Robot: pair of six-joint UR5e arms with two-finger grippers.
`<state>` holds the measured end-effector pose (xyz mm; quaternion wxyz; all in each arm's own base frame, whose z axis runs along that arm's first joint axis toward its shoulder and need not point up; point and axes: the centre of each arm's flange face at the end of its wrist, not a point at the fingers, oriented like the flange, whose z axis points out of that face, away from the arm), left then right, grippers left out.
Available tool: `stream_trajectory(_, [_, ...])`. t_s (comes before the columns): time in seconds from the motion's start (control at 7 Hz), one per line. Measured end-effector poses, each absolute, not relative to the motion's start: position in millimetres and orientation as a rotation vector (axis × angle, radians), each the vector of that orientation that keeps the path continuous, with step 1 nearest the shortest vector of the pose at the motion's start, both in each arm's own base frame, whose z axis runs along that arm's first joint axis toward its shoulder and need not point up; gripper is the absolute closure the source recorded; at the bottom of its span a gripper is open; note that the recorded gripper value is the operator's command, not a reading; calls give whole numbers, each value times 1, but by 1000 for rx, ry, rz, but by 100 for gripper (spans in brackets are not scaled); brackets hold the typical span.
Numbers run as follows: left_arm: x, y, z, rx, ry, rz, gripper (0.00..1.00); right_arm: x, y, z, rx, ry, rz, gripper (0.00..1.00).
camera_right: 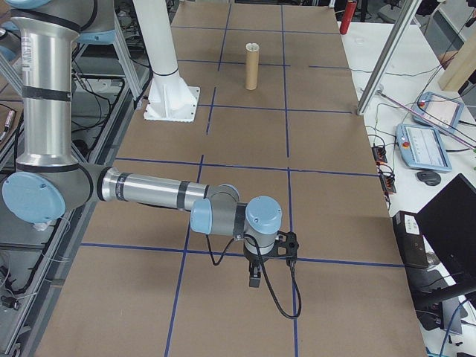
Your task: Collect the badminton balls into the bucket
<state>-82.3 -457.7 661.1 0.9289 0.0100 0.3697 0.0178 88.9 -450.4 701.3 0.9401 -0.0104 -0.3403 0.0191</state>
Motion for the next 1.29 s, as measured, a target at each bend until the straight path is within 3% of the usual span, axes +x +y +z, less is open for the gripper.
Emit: stream_trajectory(1.29, [-82,-463,628,77,754,58,0,89,-450,701,-22,-694,39,0])
